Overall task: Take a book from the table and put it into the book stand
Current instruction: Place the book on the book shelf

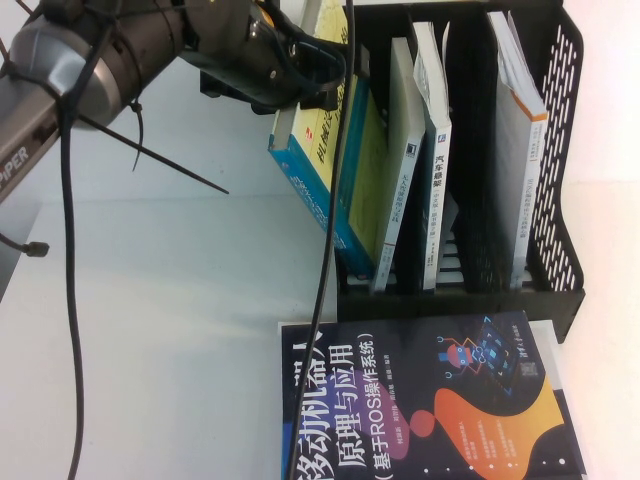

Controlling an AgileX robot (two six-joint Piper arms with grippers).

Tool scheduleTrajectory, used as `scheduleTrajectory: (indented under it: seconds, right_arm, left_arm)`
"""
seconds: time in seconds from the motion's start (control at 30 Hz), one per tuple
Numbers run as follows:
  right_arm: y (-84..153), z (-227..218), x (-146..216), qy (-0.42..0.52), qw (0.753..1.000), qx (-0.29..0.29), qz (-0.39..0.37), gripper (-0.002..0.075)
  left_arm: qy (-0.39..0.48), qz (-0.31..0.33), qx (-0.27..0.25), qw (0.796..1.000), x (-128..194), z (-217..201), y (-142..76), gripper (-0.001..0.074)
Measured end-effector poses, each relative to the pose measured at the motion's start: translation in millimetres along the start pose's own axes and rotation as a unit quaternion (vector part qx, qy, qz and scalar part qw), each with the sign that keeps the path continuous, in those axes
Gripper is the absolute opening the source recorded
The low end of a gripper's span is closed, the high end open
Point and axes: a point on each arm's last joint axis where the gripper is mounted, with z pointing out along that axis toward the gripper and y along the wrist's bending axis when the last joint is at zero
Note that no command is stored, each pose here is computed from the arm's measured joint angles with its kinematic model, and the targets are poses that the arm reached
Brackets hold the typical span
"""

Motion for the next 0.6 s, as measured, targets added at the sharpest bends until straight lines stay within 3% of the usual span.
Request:
scheduleTrajectory:
  seconds: [0.27, 0.6]
  right_arm:
    - [24.5, -66.5, 12.4, -0.085, 0.996, 0.020, -0.035, 0.0004]
    - [43.9, -109.9, 35.2, -0.119, 0.992, 0.024, -0.045, 0.0004]
  left_arm:
    - [-0.001, 0.002, 0.001, 1.000, -0.2, 0.0, -0.2, 0.0195]
    - [0.008, 0.006, 0.004, 1.000, 1.6, 0.7, -0.6, 0.0195]
